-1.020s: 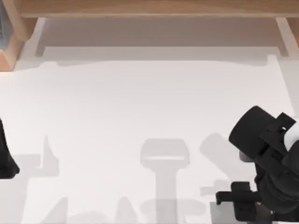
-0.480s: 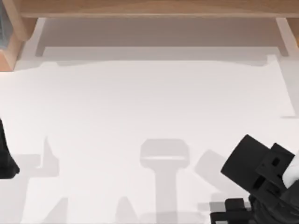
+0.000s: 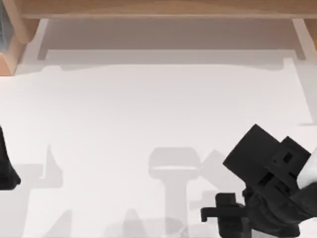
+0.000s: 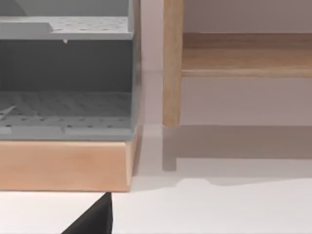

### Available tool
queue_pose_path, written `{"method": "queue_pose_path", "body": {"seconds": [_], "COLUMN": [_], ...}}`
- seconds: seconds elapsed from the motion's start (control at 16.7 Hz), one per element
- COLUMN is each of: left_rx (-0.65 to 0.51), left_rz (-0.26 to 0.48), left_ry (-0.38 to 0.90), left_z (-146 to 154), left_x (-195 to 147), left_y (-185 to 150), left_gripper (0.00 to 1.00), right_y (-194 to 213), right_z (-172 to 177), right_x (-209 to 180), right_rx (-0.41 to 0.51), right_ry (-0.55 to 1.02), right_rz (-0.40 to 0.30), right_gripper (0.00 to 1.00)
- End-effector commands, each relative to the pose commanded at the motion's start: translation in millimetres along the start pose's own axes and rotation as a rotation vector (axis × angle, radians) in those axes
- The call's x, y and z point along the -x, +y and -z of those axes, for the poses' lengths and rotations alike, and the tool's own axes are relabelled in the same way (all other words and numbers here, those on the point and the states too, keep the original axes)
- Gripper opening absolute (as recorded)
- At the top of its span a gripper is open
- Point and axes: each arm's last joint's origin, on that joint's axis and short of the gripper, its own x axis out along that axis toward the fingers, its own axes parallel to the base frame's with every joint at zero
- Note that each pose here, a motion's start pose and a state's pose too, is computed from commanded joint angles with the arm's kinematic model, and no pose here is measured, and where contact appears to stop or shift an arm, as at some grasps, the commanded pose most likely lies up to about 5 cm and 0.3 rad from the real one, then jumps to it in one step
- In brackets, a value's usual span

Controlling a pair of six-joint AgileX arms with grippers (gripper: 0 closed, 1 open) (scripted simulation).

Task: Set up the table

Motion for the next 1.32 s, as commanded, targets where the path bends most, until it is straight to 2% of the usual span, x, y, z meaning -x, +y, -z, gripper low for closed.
{"method": "queue_pose_path", "body": {"seconds": [0.18, 0.3, 0.66, 1.02, 1.32], "left_rx": [0.000, 0.000, 0.000, 0.000, 0.000], "left_rz": [0.000, 0.000, 0.000, 0.000, 0.000], "left_ry": [0.000, 0.000, 0.000, 0.000, 0.000], "left_z": [0.0, 0.0, 0.0, 0.0, 0.0], "left_x": [0.0, 0.0, 0.0, 0.0, 0.0], "left_y": [0.0, 0.0, 0.0, 0.0, 0.0], "left_gripper": [1.00, 1.00, 1.00, 1.00, 1.00], "right_y": [10.3, 12.8, 7.0, -0.6, -17.9], "right_z": [-9.2, -14.7, -21.5, -14.3, 6.0], "right_x": [7.2, 9.7, 8.6, 3.4, -11.6], "right_rx": [-0.004, -0.018, -0.050, -0.026, -0.022], "right_ry": [-0.034, -0.047, -0.051, -0.035, 0.023], "right_rz": [-0.088, -0.121, -0.113, -0.040, 0.103], "right_gripper": [0.00, 0.00, 0.00, 0.00, 0.00]}}
